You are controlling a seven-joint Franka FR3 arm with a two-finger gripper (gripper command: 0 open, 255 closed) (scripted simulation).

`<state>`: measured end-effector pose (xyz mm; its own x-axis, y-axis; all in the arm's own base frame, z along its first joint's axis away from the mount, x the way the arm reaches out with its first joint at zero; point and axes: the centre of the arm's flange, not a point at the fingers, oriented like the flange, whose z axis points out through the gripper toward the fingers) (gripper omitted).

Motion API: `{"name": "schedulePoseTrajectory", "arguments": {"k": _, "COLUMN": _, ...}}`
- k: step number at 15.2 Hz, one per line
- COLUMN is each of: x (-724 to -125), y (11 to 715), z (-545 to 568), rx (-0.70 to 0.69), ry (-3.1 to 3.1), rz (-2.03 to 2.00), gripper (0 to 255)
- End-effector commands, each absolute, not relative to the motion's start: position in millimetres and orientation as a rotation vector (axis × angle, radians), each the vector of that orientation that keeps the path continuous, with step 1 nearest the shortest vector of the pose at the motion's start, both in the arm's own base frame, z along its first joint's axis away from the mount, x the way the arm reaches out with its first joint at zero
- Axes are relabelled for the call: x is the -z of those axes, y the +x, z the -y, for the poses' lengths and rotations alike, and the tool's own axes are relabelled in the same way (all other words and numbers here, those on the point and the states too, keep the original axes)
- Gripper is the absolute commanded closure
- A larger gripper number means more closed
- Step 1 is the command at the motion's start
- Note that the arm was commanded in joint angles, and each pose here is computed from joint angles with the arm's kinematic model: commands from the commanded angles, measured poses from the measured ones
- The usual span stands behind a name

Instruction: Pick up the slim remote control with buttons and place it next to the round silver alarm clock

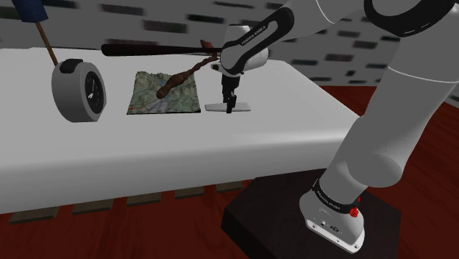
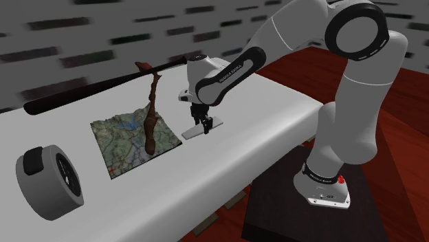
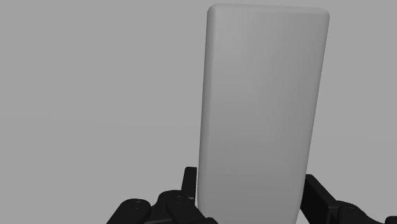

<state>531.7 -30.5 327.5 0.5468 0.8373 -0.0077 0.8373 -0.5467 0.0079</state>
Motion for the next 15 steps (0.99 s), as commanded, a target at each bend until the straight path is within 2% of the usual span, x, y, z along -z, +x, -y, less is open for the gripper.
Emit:
{"name": "schedulePoseTrajectory", "arguments": {"k": 1, "x": -327.5, "y": 531.7, "z": 30.5, "rx": 0.005, "ry": 2.753, "rz": -1.491, "gripper": 255}}
{"name": "schedulePoseTrajectory", "arguments": {"k": 7, "x": -327.5, "y": 531.7, "z": 30.5, "rx": 0.005, "ry": 2.753, "rz": -1.491, "gripper": 255}}
{"name": "schedulePoseTrajectory", "arguments": {"k": 15, "x": -369.7, "y": 531.7, "z": 30.5, "rx": 0.005, "ry": 2.753, "rz": -1.491, "gripper": 255}}
